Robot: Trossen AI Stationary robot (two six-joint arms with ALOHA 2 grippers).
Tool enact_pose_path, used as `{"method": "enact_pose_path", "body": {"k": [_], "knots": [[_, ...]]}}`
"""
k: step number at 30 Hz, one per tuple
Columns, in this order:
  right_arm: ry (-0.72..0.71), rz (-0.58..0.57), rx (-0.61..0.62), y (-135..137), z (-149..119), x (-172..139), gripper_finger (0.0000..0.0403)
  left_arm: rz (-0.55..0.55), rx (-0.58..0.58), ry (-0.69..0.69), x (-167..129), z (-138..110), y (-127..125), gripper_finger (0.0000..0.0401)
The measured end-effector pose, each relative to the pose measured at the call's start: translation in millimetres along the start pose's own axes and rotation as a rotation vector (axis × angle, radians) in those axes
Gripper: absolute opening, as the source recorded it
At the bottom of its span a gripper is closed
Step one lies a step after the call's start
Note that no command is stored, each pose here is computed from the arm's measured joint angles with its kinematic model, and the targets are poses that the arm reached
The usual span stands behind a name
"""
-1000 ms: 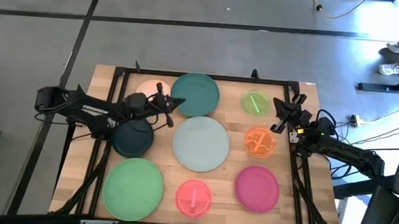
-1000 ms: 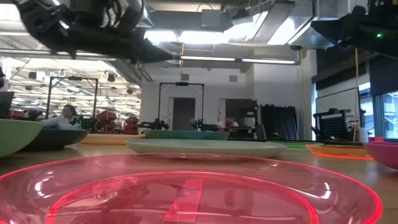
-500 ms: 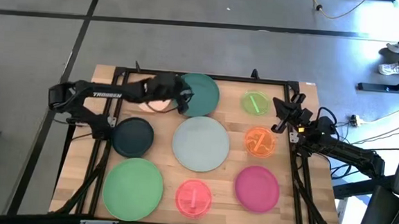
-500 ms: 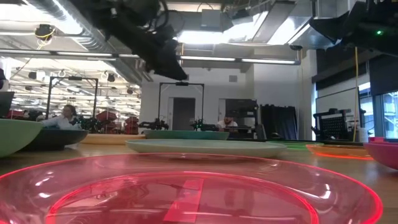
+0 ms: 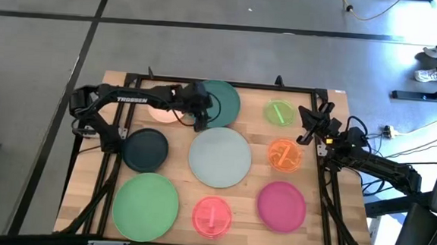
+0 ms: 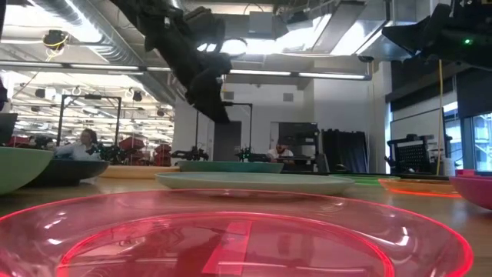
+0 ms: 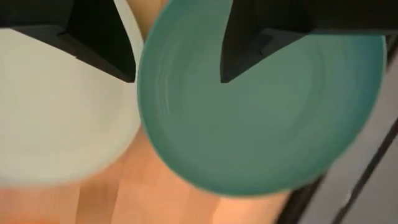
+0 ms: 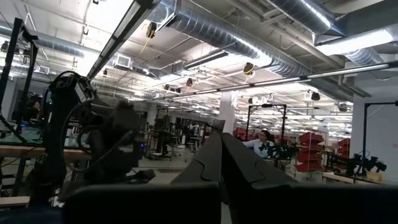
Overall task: Stack plastic plates
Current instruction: Stack the dark green plate on top of the gray plate
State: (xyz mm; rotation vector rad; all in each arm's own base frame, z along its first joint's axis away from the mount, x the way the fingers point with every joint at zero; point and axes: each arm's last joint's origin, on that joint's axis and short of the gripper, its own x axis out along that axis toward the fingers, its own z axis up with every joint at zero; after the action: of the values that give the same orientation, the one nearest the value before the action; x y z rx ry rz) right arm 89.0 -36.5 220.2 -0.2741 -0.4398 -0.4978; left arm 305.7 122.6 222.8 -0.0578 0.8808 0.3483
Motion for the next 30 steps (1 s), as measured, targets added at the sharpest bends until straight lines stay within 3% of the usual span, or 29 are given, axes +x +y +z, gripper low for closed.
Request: {"method": "enact_pose_path", "body": {"k": [7, 17, 30], "knots": [[0.0, 0.0, 0.001, 0, 0, 0, 0.0002, -0.023, 0.061, 0.169, -1, -16, -4, 0.0214], [-0.005, -0.001, 0.003, 0, 1, 0, 0.0002, -0.006, 0.168, 0.185, 4, -23, -7, 0.0193], [-0.004, -0.008, 0.002, 0, 0, 0, 0.0002, 0.009, 0.227, 0.306, 41, -39, -12, 0.0167]]}}
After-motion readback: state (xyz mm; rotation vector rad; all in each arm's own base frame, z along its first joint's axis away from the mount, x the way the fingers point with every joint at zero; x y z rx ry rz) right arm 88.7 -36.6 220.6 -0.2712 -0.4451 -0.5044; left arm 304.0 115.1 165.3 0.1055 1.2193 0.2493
